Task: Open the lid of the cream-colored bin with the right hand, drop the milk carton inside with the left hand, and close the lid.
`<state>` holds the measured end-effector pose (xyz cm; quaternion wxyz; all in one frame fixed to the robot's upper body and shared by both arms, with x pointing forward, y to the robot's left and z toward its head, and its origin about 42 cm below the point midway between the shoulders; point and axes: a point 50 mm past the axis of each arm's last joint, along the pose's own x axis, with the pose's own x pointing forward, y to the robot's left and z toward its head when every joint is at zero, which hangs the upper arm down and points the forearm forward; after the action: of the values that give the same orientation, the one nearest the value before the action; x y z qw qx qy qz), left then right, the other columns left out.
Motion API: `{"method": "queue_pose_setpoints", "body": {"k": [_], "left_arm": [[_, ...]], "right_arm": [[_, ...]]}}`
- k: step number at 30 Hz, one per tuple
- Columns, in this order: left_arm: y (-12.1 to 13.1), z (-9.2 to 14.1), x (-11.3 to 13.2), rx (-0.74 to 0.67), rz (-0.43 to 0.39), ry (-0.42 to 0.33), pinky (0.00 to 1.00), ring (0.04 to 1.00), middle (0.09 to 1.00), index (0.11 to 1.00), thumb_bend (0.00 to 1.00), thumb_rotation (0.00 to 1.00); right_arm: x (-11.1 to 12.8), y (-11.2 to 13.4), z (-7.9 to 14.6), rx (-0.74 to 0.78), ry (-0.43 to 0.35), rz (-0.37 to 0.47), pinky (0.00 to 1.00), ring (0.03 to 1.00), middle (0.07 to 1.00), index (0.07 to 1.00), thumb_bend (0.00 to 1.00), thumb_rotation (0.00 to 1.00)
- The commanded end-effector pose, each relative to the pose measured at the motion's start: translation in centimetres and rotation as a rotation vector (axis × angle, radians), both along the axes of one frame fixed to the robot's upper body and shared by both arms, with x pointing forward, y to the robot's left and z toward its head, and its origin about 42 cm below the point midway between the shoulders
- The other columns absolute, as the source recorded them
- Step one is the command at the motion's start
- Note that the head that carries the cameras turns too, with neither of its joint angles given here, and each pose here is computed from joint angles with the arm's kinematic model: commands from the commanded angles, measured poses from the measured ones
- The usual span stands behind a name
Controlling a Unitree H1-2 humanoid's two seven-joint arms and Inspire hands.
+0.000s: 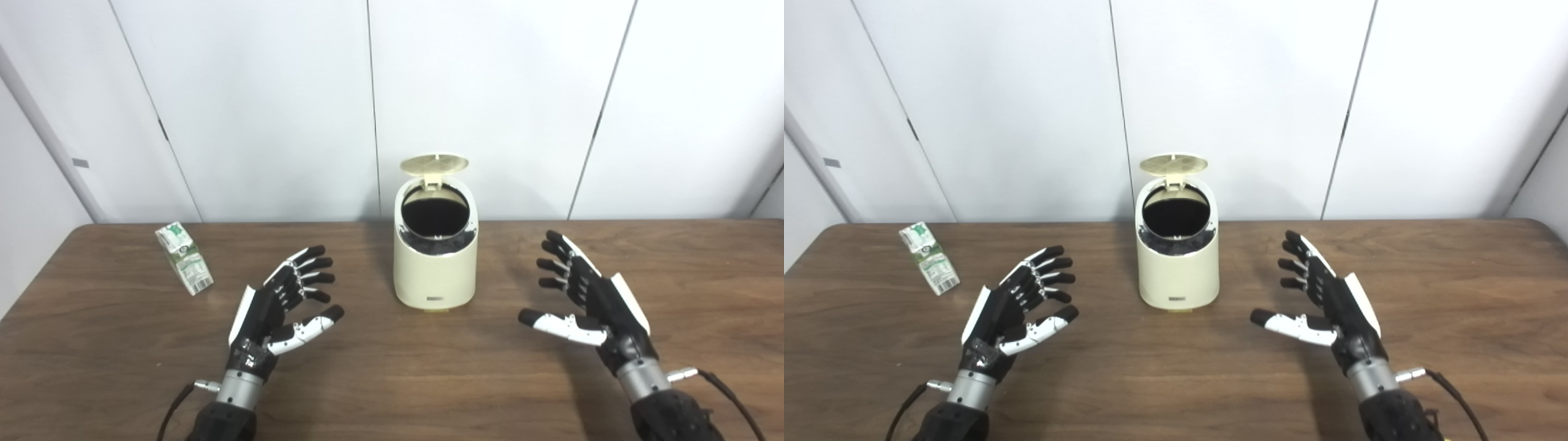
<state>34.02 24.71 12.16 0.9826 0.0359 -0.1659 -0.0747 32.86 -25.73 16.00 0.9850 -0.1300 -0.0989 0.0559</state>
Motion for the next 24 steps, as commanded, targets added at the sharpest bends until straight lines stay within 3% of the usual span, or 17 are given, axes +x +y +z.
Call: {"method": "queue_pose_setpoints", "body": {"k": [1, 8, 12, 18, 22, 24], "left_arm": [[0.0, -2.9, -1.4, -0.017, 0.021, 0.071, 0.57, 0.706, 0.775, 0.844, 0.66, 0.1], [-0.1, -2.7, -1.5, 0.007, 0.024, 0.044, 0.56, 0.701, 0.771, 0.838, 0.67, 0.1], [-1.6, -2.0, -1.9, 0.03, 0.039, -0.026, 0.56, 0.663, 0.742, 0.8, 0.69, 0.07], [-3.7, -2.4, -2.0, 0.009, 0.014, -0.013, 0.53, 0.651, 0.741, 0.79, 0.7, 0.08], [-3.9, -2.1, -1.9, 0.005, 0.033, -0.027, 0.52, 0.654, 0.748, 0.793, 0.67, 0.06], [-3.6, -1.3, -1.7, 0.002, 0.065, -0.055, 0.52, 0.653, 0.742, 0.785, 0.67, 0.06]], "right_arm": [[0.3, 0.0, 0.9, 0.012, -0.068, 0.017, 0.77, 0.864, 0.933, 0.951, 0.8, 0.3], [-0.1, 0.0, -0.1, 0.035, -0.073, 0.011, 0.78, 0.874, 0.939, 0.952, 0.79, 0.25], [-0.3, -0.7, -0.6, 0.025, -0.078, 0.014, 0.83, 0.903, 0.954, 0.967, 0.76, 0.26], [-0.2, -1.8, -0.8, 0.046, -0.074, 0.018, 0.89, 0.922, 0.958, 0.982, 0.73, 0.23], [-0.4, -1.9, -0.2, 0.042, -0.076, 0.006, 0.84, 0.884, 0.94, 0.954, 0.72, 0.18], [-0.5, -2.0, 0.0, 0.014, -0.084, 0.0, 0.72, 0.843, 0.915, 0.931, 0.77, 0.25]]}}
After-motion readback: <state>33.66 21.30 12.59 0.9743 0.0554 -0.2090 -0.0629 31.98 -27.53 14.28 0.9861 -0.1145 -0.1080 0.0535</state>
